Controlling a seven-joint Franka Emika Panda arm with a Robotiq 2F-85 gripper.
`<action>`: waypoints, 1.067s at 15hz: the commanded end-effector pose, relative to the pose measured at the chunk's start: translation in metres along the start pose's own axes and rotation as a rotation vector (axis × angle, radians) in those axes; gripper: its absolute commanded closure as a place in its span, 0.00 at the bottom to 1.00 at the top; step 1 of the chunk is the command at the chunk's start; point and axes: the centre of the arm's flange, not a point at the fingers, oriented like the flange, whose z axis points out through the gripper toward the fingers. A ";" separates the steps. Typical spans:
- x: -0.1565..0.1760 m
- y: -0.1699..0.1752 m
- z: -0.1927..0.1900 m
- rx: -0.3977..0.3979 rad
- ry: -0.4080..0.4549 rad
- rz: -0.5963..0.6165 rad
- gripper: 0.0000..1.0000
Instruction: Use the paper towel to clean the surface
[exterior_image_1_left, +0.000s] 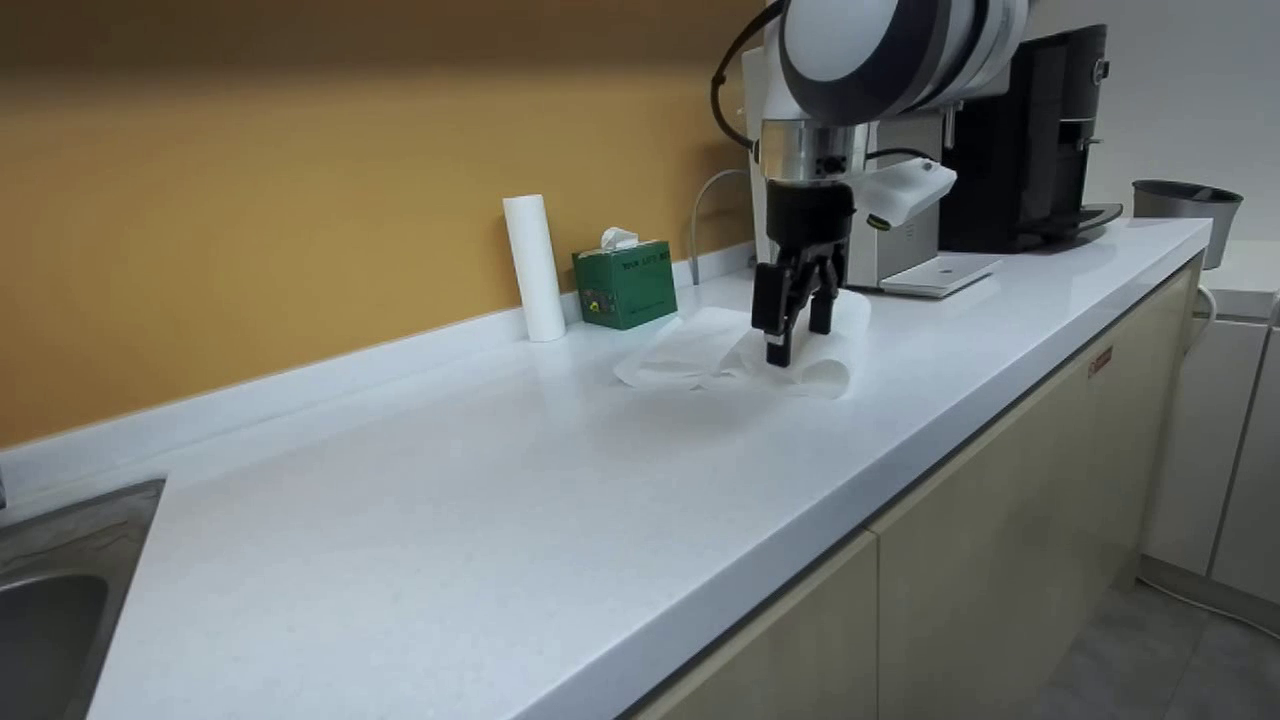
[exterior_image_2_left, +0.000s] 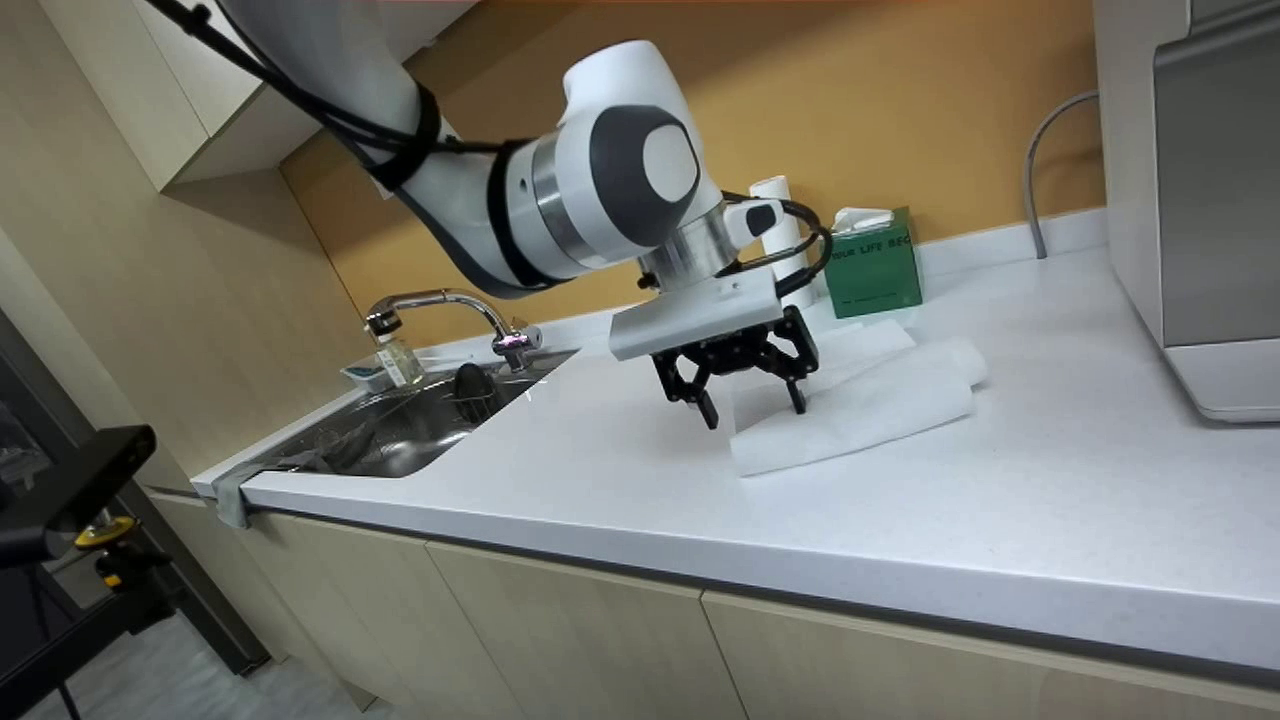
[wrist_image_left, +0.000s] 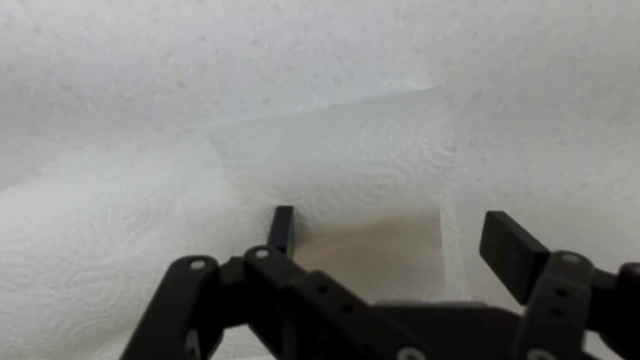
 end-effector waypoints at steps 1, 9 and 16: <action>0.014 0.004 0.007 -0.013 -0.018 -0.001 0.33; 0.001 0.020 0.027 -0.008 -0.066 0.023 0.90; -0.040 0.040 0.020 0.003 -0.138 0.123 0.99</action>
